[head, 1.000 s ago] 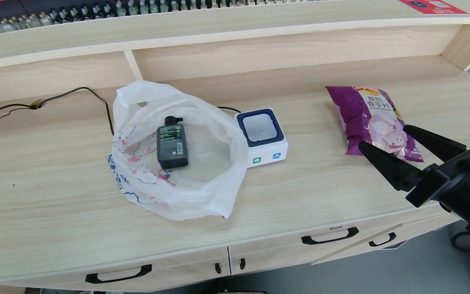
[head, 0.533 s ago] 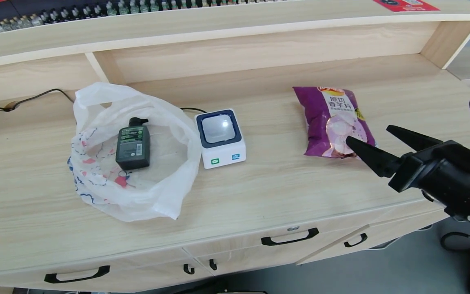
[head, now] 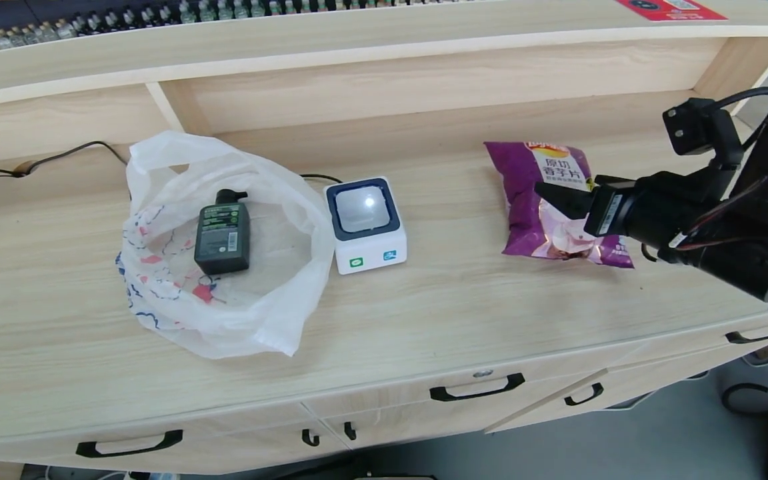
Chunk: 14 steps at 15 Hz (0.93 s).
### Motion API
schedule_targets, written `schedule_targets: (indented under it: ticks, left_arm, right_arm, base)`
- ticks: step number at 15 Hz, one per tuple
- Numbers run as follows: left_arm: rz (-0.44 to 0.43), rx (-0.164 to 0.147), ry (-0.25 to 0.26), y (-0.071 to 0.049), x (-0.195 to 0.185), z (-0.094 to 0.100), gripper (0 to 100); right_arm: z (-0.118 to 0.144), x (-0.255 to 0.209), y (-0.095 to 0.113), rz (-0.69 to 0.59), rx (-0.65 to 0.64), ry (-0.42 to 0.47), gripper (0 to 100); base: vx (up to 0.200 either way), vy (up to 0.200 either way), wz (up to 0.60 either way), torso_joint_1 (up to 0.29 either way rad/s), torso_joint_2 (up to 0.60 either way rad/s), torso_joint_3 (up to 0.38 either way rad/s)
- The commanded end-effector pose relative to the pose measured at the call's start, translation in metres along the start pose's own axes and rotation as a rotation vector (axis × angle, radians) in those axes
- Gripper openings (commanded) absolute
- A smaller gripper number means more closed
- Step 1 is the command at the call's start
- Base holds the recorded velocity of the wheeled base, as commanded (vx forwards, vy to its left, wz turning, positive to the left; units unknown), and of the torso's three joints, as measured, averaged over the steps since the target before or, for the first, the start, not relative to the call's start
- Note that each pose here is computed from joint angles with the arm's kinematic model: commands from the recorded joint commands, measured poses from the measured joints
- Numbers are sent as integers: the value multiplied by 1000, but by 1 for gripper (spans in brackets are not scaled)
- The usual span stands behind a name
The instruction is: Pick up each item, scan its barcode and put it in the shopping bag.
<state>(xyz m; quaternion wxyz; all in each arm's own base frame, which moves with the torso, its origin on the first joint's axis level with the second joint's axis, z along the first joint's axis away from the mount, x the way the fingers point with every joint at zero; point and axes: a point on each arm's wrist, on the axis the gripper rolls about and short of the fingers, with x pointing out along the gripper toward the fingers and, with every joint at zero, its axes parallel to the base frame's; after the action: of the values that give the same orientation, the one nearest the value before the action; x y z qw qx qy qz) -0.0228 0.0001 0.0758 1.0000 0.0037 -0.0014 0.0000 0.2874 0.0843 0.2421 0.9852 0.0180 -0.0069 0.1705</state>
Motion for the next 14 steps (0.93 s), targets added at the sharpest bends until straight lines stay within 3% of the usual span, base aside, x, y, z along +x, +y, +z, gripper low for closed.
schedule_targets:
  ticks: [1, 7, 11, 14]
  left_arm:
    - [0, 0, -5, 0, 0, 0, 100]
    - [0, 0, -3, 0, 0, 0, 100]
    - [0, 0, -3, 0, 0, 0, 100]
    - [0, -1, -3, 0, 0, 0, 100]
  right_arm:
    - [-14, 20, -11, -31, 5, 58, 100]
    - [-16, 25, -21, -13, 17, 96, 100]
    - [10, 34, -30, -47, 13, 116, 100]
    - [3, 43, -32, -48, -3, 148, 100]
  base:
    - [0, 0, 0, 0, 0, 0]
    - [0, 0, 0, 0, 0, 0]
    - [0, 0, 0, 0, 0, 0]
    - [0, 0, 0, 0, 0, 0]
